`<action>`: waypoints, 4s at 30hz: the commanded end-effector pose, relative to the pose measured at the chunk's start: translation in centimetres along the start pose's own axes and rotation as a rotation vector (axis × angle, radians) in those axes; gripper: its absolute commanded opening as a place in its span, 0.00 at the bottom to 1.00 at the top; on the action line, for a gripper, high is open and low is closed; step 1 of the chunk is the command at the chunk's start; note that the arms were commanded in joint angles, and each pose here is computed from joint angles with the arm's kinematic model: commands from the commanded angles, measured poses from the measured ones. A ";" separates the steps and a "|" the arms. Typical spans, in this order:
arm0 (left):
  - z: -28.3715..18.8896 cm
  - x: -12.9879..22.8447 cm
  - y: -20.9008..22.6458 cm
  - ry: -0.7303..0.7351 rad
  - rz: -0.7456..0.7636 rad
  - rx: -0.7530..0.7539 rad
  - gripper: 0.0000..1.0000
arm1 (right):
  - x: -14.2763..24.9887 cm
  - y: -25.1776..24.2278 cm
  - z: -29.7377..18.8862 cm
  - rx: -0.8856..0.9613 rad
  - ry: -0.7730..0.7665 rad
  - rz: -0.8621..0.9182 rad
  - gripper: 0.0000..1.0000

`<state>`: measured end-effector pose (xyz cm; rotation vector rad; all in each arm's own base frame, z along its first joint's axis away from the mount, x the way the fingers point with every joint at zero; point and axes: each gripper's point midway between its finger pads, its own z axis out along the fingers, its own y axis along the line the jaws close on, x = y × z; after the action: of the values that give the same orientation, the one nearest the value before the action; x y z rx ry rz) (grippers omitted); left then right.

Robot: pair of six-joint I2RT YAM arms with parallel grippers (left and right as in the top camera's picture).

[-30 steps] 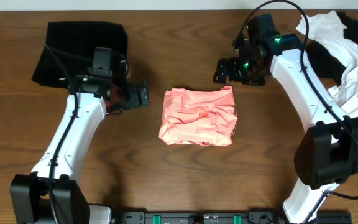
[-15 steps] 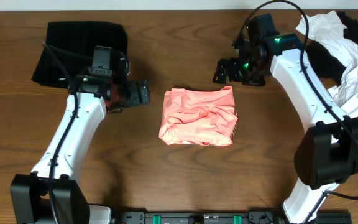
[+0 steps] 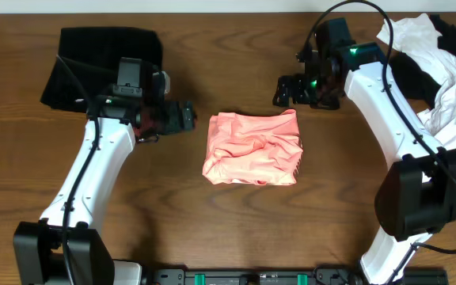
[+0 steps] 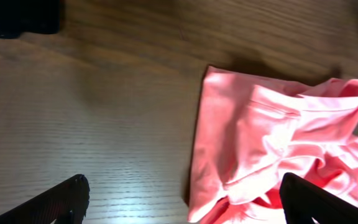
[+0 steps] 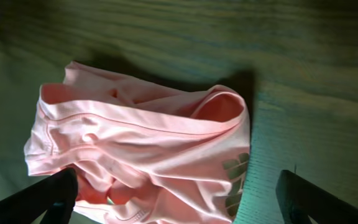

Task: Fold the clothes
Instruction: 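Lift the right gripper away from the bundle toward the top right, then move the left gripper to the bundle's left side and grasp it, then carry the pink bundle with the left gripper onto the black garment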

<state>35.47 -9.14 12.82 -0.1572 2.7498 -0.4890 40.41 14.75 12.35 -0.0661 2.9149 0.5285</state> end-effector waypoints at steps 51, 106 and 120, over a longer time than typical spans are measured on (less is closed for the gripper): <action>8.1 6.9 -2.4 0.311 0.113 0.356 0.98 | -1.8 -5.7 -2.9 0.041 -0.065 0.094 0.99; 4.8 -3.4 -11.2 -0.090 0.077 0.512 0.06 | -1.6 -5.7 -2.9 0.042 -0.060 0.089 0.99; -5.2 -15.7 -5.2 -0.576 -0.031 0.557 0.06 | -1.3 -5.8 -2.9 0.044 -0.045 0.094 0.99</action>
<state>47.46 -11.93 20.80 -0.1185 2.0790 -1.0285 41.30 8.59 12.07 0.1057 2.9257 0.4716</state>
